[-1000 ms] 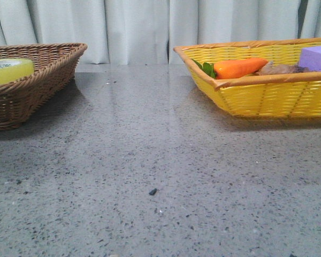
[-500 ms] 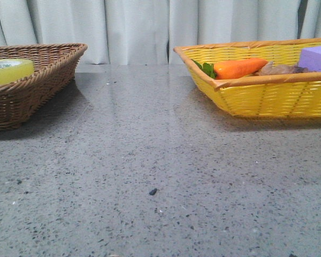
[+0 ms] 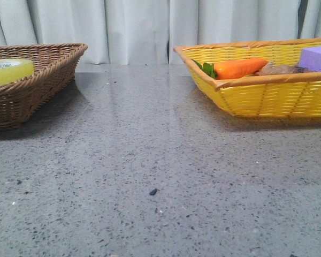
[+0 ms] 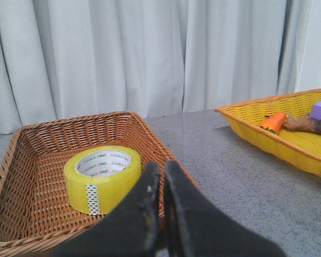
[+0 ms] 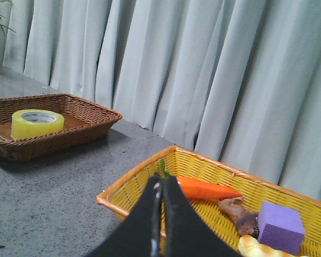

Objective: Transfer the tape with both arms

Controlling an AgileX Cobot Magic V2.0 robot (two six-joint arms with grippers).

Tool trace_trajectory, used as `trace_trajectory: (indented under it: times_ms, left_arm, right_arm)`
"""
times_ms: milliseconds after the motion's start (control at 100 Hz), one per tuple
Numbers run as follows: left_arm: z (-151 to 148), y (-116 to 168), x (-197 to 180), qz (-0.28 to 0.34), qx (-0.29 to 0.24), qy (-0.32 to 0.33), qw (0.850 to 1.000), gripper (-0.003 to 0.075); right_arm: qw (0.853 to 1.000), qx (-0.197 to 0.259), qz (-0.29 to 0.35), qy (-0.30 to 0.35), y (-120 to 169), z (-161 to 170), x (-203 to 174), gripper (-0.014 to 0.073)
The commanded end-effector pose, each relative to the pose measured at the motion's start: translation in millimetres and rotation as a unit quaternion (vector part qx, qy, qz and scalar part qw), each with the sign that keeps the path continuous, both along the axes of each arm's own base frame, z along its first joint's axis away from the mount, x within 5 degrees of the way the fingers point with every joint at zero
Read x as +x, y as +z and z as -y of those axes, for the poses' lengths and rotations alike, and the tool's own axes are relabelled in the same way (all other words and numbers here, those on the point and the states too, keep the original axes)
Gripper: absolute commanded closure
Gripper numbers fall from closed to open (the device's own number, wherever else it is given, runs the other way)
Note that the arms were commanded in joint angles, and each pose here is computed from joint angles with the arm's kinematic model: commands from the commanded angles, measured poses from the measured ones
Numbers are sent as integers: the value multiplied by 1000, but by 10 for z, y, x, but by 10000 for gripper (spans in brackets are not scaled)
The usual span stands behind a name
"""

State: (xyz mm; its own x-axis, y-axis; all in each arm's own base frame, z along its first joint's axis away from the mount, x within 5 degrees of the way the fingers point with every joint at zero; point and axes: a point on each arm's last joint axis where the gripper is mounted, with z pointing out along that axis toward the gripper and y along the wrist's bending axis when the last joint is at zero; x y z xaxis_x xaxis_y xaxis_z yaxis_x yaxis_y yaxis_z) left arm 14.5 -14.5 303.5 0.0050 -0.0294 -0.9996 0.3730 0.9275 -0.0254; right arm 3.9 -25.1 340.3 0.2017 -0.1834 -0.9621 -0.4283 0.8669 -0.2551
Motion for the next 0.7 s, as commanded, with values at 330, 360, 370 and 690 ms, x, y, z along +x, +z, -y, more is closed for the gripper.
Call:
trace_trajectory:
  times_ms: [330,360,370,690]
  left_arm:
    - [-7,84,23,33,-22,7,999,741]
    - [-1,39,43,26,-20,7,999,741]
    - [0,29,47,25,-20,7,999,741]
    - [-74,-581,283,34,4,123,992,741]
  right_arm:
    - [999,15,45,0,111,33,-53,669]
    - [999,15,45,0,111,33,-53,669]
    - [999,15,45,0,111,33,-53,669]
    - [999,15,45,0,111,33,-53,669]
